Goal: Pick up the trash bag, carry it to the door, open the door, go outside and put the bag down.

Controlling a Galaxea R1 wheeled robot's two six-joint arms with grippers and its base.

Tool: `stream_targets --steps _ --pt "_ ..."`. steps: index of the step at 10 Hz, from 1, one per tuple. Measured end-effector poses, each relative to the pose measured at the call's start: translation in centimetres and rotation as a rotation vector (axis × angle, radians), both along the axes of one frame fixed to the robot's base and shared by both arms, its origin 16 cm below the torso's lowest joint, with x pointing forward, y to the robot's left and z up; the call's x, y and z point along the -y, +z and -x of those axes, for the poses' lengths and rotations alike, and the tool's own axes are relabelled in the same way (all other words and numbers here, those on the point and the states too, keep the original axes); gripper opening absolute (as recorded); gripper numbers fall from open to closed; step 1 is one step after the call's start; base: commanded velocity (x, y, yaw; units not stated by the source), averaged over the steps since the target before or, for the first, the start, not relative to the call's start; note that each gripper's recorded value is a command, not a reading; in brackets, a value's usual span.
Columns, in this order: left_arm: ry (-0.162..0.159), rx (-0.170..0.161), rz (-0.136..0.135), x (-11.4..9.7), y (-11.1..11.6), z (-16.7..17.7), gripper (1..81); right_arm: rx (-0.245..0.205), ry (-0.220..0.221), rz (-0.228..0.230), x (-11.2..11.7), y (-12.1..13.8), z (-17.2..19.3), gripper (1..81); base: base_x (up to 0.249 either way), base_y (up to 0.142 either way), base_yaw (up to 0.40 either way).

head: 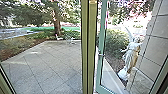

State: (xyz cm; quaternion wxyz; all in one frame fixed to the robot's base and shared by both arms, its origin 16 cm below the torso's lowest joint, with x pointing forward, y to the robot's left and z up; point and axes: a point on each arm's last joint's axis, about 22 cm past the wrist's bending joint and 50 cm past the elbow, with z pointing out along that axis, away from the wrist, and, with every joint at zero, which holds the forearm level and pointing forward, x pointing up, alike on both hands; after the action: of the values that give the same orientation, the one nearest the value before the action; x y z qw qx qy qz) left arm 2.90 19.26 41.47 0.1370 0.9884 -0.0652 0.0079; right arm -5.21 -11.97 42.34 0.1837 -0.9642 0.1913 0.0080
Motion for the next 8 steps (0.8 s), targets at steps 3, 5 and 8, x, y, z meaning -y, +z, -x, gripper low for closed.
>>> stream_targets --steps 3,5,8 --pt "0.000 0.001 0.000 0.0 0.0 0.0 1.0 0.001 0.000 0.000 0.0 0.0 0.0 81.1 0.000 -0.085 0.000" --pt "0.001 0.001 -0.016 -1.2 -0.1 0.1 1.0 -0.001 -0.009 -0.008 -0.7 0.1 0.0 81.1 0.000 -0.085 0.000" --pt "-0.001 0.002 0.002 0.1 0.0 0.0 1.0 0.000 -0.010 -0.007 -0.7 0.1 -0.2 81.1 0.000 -0.099 0.000"
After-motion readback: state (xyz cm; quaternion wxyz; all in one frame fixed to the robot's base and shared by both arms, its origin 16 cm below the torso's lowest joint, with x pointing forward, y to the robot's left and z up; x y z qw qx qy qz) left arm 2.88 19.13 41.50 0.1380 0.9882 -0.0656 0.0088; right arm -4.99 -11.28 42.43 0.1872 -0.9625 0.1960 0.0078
